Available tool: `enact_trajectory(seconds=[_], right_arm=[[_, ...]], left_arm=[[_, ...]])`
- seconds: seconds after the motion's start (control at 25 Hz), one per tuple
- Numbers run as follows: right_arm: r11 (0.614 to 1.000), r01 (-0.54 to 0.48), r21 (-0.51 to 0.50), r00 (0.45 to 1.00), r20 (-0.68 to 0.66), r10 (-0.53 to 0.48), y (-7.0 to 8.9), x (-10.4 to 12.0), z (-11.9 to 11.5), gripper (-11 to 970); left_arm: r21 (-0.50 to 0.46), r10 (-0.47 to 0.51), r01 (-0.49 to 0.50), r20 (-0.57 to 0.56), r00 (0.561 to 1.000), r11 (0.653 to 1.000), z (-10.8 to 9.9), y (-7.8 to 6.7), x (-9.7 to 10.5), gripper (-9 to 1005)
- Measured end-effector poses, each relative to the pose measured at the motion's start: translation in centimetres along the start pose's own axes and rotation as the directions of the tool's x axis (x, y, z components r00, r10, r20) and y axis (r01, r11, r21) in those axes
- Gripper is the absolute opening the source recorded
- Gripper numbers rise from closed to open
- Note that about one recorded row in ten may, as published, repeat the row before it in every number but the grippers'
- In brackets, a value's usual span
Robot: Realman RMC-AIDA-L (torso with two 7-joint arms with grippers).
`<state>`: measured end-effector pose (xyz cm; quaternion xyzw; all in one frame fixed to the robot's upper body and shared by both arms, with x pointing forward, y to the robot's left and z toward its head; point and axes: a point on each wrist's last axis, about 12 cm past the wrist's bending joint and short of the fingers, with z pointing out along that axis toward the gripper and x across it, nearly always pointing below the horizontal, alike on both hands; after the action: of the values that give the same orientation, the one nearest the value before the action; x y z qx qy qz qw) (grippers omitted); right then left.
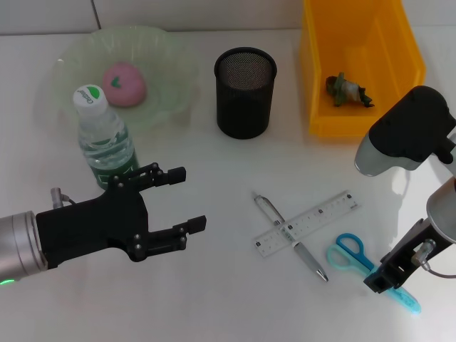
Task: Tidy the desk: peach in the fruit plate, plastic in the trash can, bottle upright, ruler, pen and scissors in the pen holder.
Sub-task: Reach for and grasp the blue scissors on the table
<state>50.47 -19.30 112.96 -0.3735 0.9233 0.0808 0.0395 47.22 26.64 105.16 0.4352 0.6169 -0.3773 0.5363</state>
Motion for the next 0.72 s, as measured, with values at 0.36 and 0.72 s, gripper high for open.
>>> enact_trajectory(seconds=[0.36,0.72], right_arm=[[1.000,-0.001,-0.003,1.000,-0.009,0.001,-0.01,0.02,0.34,433],[1.000,-0.002,-0.002,1.000,-0.011,0.002,-0.08,0.02,0.40,331]], left_arm=[[0.001,-0.003,0.003,0.000,1.000,1.000,0.00,-0.02,0.01,765],[-0.001,-0.003,0.003,-0.002,1.000,1.000,0.00,-0.01,0.05,765]])
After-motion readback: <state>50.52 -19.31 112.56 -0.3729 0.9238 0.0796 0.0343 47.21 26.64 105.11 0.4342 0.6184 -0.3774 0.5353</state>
